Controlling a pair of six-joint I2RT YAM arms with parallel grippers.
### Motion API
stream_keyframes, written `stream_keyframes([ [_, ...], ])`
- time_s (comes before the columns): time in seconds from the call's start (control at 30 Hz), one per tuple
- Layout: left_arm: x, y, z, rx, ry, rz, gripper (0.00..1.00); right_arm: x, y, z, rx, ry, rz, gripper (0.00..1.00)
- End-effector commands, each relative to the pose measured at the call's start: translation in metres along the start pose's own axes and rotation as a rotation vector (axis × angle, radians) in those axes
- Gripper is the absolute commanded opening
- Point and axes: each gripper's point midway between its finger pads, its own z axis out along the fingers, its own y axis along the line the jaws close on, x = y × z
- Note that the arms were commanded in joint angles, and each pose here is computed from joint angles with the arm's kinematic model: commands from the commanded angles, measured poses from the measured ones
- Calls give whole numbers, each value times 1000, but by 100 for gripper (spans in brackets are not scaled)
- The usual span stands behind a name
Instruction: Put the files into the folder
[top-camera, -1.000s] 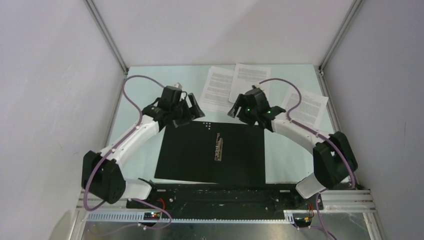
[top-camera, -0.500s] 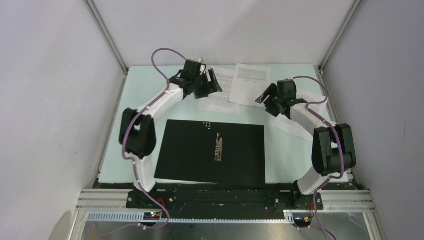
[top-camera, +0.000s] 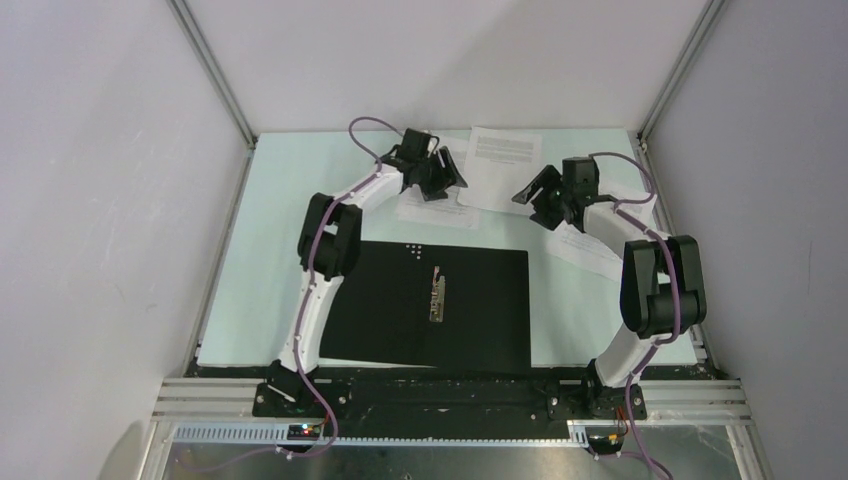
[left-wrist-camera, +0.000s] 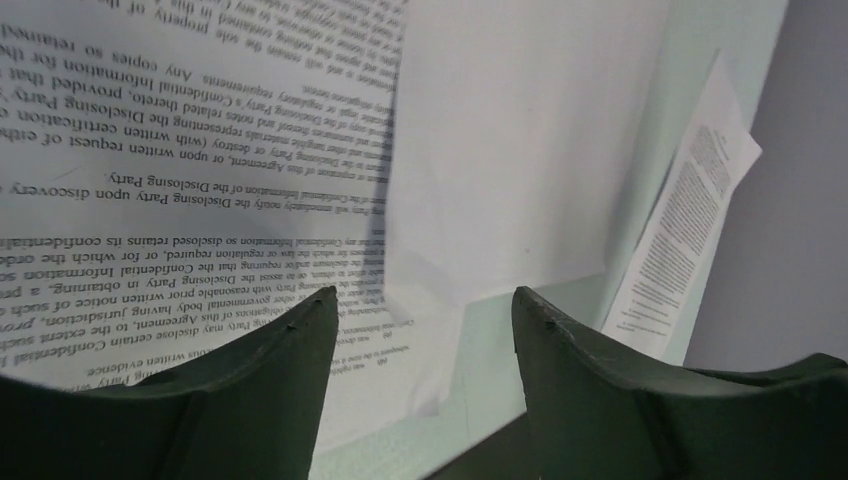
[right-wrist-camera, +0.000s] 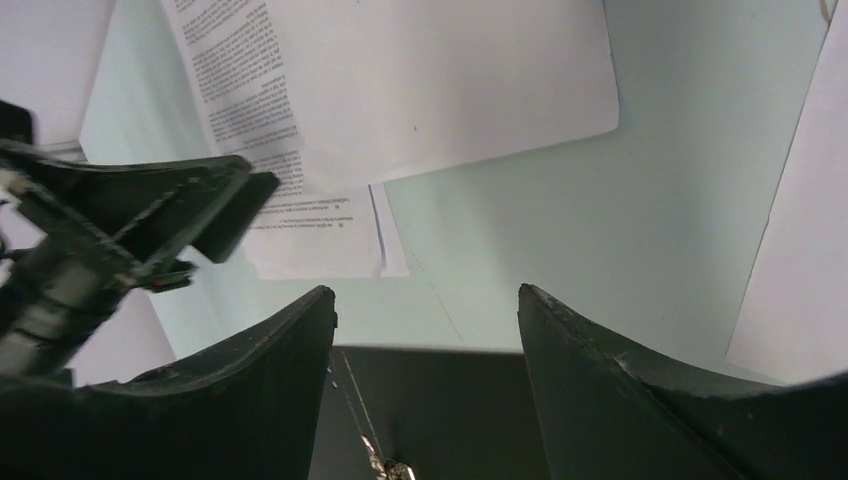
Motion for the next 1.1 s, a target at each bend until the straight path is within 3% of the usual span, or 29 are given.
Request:
stream_keyframes([
  [0.0,-1,-16,9,33,-14,-69,68,-19,13,5,-54,-22,-11,71],
  [0.53,32,-15,25,17,42,-167,63,-21,7,34,-57,14,31,69],
  [0.8,37,-2,34,-19,35,-238,55,-21,9,41,-65,32,37,68],
  [0.93,31,-5,29,-18,13,-235,40,-19,8,43,-64,38,38,67],
  [1.07,16,-16,16,4,-19,-214,16,-18,8,42,-60,46,28,67],
])
